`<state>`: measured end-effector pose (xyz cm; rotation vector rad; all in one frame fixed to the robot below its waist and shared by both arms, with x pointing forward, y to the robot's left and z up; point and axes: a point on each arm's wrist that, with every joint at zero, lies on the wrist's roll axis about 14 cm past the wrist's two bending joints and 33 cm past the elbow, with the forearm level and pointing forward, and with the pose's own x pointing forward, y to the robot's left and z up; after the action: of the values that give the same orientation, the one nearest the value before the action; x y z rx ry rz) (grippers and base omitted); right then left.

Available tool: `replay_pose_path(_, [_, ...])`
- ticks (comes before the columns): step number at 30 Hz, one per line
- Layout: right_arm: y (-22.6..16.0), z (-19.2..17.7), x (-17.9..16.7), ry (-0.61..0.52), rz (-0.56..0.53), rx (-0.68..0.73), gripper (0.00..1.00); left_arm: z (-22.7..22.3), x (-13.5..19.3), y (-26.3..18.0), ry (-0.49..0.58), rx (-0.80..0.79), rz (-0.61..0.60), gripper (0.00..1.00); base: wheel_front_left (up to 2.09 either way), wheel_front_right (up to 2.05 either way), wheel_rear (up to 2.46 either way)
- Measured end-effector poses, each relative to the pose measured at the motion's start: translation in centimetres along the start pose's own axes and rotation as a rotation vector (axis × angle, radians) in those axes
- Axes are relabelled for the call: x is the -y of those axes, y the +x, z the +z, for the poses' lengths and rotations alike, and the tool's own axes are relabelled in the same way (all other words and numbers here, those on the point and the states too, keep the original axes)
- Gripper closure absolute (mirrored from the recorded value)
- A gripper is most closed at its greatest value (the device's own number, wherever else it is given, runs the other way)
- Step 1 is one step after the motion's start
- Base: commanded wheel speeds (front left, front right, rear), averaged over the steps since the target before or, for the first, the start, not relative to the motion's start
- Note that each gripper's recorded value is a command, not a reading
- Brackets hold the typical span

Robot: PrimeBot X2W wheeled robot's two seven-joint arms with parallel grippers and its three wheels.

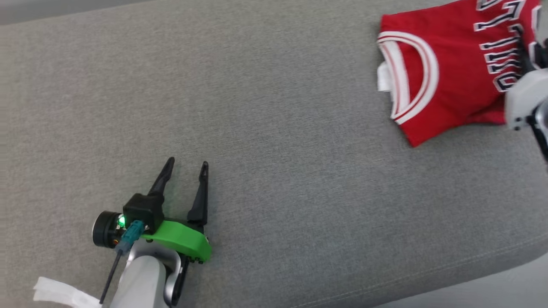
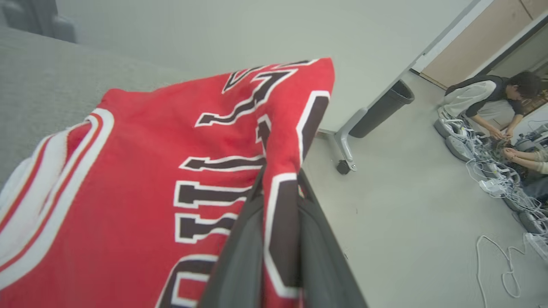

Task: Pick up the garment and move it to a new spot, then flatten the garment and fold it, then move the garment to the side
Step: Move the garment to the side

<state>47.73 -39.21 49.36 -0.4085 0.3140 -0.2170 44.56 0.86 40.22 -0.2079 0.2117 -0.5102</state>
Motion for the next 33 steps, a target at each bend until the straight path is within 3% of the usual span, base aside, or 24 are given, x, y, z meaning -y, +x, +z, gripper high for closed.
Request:
replay_pose_path(2, [0.3, -1.0, 1.9, -0.026, -0.039, -0.041, 1.00, -0.1, -0.1, -0.4, 0.008, -0.006, -0.001, 0.00, 0.00, 0.00, 0.00])
replay_pose_path(3, [0.5, -1.1, 2.8, -0.035, -0.062, -0.045, 0.63, 0.0, -0.6, -0.7, 0.009, -0.004, 0.015, 0.00, 0.00, 0.00, 0.00])
replay_pose_path(4, [0.7, -0.7, 3.7, -0.039, -0.086, -0.029, 0.00, 0.0, -1.1, -0.9, 0.006, -0.002, 0.033, 0.00, 0.00, 0.00, 0.00])
replay_pose_path(7, [1.6, 0.3, 4.4, 0.008, -0.136, 0.013, 0.00, 0.1, -2.9, -1.7, 0.009, -0.001, 0.083, 0.00, 0.00, 0.00, 0.00])
replay_pose_path(11, [2.5, 1.0, 1.6, 0.074, -0.131, 0.071, 0.00, 0.1, -4.5, -2.4, 0.007, 0.000, 0.135, 0.00, 0.00, 0.00, 0.00])
replay_pose_path(16, [2.4, 4.1, -6.2, 0.191, -0.027, 0.191, 0.00, 1.3, -6.0, -2.9, 0.020, 0.031, 0.195, 0.00, 0.00, 0.00, 0.00])
replay_pose_path(18, [1.5, 6.1, -8.9, 0.288, 0.008, 0.260, 0.00, 2.0, -6.6, -3.2, 0.025, 0.050, 0.222, 0.00, 0.00, 0.00, 0.00])
replay_pose_path(20, [0.6, 7.1, -10.8, 0.302, 0.052, 0.300, 0.00, 2.5, -7.1, -3.5, 0.031, 0.064, 0.242, 0.00, 0.00, 0.00, 0.00])
replay_pose_path(25, [-2.6, 5.5, -15.5, 0.385, 0.165, 0.294, 0.00, 3.6, -8.4, -4.9, 0.044, 0.090, 0.304, 0.00, 0.00, 0.00, 0.00])
replay_pose_path(33, [-6.5, 4.2, -20.0, 0.503, 0.295, 0.266, 0.00, 4.3, -10.2, -8.9, 0.085, 0.098, 0.412, 0.00, 0.00, 0.00, 0.00])
